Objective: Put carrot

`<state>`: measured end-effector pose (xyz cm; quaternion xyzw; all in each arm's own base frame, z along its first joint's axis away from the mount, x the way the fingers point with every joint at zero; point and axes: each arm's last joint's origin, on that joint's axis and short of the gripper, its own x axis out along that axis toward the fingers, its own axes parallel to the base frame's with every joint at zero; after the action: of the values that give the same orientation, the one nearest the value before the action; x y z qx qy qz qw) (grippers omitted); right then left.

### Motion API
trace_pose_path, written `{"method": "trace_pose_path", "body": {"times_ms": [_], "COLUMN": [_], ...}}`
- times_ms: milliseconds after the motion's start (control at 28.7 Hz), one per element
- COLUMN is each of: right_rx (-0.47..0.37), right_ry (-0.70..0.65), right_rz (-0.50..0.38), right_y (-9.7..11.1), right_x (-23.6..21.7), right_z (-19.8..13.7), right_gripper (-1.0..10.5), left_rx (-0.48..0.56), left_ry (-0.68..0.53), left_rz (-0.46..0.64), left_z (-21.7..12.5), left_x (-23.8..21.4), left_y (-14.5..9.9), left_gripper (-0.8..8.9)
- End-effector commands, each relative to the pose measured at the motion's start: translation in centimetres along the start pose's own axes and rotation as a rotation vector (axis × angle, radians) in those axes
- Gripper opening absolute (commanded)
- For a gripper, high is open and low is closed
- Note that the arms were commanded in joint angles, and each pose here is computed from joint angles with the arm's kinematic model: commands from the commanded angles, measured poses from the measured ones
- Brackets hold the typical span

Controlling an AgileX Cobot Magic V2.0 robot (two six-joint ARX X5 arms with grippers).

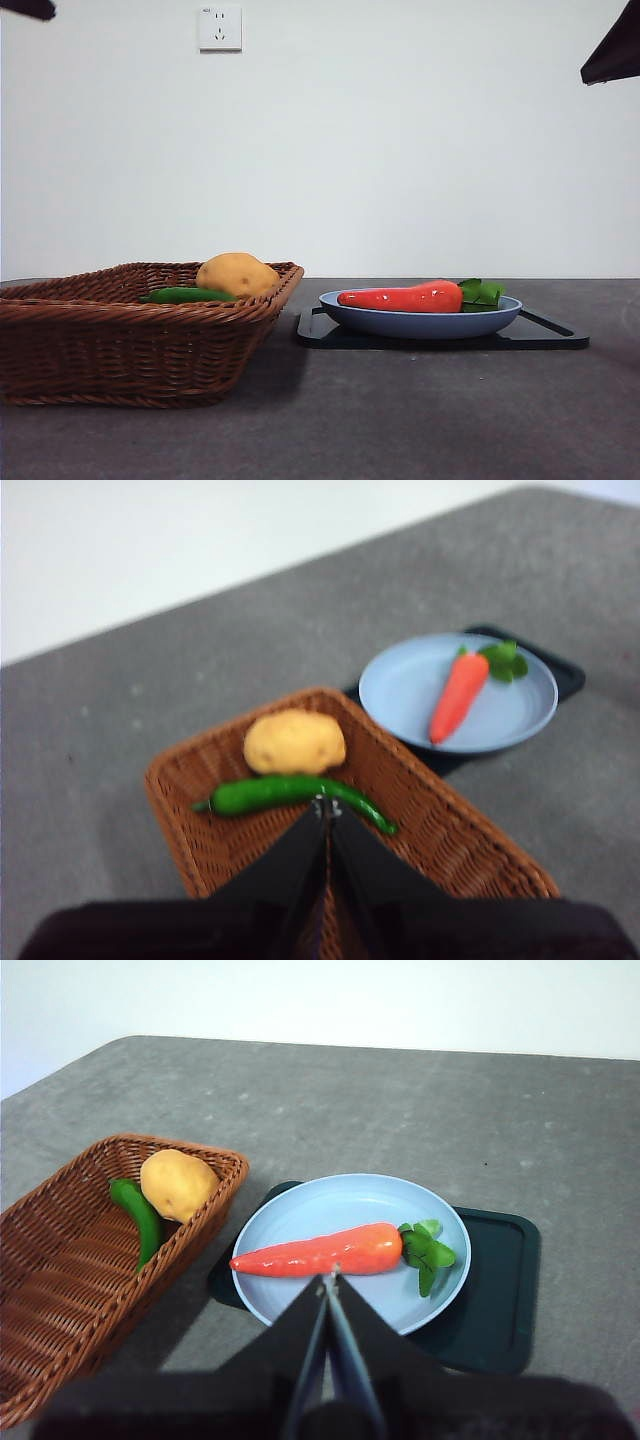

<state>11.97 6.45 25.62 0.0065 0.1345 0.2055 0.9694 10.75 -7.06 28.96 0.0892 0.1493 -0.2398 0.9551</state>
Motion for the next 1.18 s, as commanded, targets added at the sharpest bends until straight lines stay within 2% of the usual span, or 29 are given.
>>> {"method": "trace_pose_path", "body": {"times_ms": [35,452,557,696,870,1183], "right_rx": [-0.004,-0.004,-0.004,-0.004,-0.004,-0.004], "right_ry": [-0.009,-0.010,-0.010,-0.010,-0.010,-0.010], "right_rz": [0.004,0.003,0.003,0.003,0.003,0.003], "right_y": [0.1,0.1,0.1,0.1,0.1,0.1], "right_x": [0.1,0.1,0.1,0.1,0.1,0.1], "right_z": [0.2,0.2,0.2,0.2,0.2,0.2], "right_gripper": [0.0,0.0,0.0,0.0,0.0,0.0], "left_rx": [-0.013,-0.013,0.064,0.043,-0.002,-0.104], "left_ry": [-0.002,0.005,-0.046,-0.171,-0.297,-0.259], "left_rz": [-0.005,0.000,0.024,0.121,0.317,0.489], "left_z": [0.4,0.3,0.2,-0.9,-4.2,-9.7], "left_x": [0.3,0.7,-0.9,-2.8,-3.3,-2.0], "left_y": [-0.1,-0.1,0.4,1.3,2.6,3.9], "left_gripper": [0.08,0.08,0.08,0.08,0.08,0.08]}}
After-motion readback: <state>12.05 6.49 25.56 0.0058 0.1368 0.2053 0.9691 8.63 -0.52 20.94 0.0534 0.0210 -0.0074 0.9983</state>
